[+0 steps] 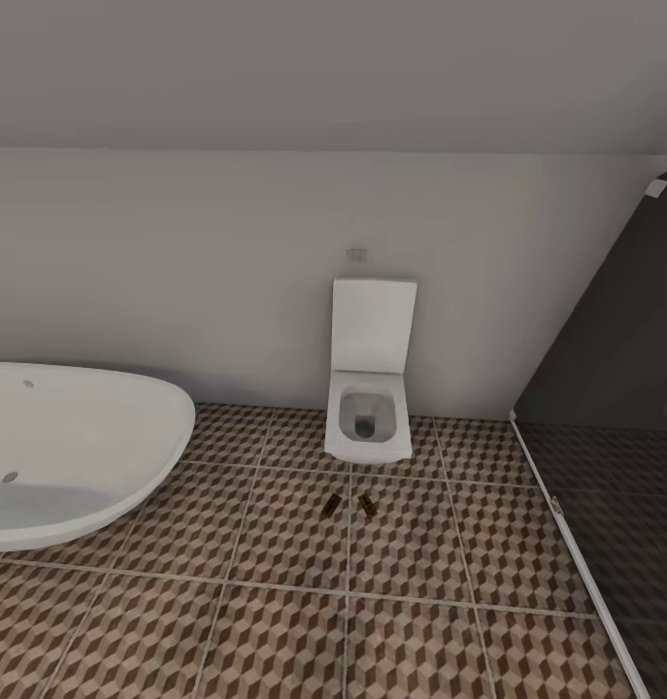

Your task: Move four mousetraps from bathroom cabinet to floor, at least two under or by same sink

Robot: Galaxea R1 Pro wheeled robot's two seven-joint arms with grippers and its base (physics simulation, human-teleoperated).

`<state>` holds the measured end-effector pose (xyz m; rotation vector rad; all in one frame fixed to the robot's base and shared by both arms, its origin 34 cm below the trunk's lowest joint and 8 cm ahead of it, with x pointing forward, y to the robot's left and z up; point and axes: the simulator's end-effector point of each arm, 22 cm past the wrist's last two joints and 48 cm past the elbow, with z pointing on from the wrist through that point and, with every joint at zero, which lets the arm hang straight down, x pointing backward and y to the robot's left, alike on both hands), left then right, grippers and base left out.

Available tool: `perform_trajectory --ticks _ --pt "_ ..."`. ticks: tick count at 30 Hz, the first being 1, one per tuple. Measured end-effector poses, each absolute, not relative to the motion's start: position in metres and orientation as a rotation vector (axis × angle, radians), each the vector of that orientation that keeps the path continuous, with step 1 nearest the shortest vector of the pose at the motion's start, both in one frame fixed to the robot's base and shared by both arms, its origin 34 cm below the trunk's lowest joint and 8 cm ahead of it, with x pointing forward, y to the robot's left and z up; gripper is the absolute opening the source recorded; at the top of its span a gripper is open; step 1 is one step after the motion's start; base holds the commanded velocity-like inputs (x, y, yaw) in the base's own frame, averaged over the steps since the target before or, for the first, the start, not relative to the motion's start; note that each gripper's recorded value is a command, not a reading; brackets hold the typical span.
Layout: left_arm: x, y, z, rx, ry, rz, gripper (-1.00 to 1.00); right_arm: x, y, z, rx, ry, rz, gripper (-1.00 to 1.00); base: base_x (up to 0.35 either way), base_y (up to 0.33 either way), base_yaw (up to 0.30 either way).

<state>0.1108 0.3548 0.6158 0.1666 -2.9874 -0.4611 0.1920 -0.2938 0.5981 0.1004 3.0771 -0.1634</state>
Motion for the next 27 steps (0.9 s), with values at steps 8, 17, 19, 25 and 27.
perform_trajectory --ticks 8,17,19,25,27 --pt "0.1108 0.3548 0.6158 0.167 -2.987 -0.461 1.00 0.1920 -0.2938 0.5981 0.100 3.077 -0.164 1.00 0.000 0.000 0.000" --pt "0.1108 0.3548 0.6158 0.167 -2.987 -0.461 1.00 0.1920 -0.2938 0.5981 0.100 3.077 -0.163 1.00 0.000 0.000 0.000" --pt "0.1108 0.3548 0.6158 0.167 -2.987 -0.461 1.00 0.1921 -0.2938 0.5981 0.100 3.077 -0.163 1.00 0.000 0.000 0.000" --pt "0.1108 0.3548 0.6158 0.167 -2.987 -0.461 1.00 0.1921 -0.2938 0.5981 0.100 3.077 -0.163 1.00 0.000 0.000 0.000" --pt "0.1108 0.3548 0.6158 0.167 -2.987 -0.461 1.00 0.1920 -0.2938 0.5981 0.100 3.077 -0.163 1.00 0.000 0.000 0.000"
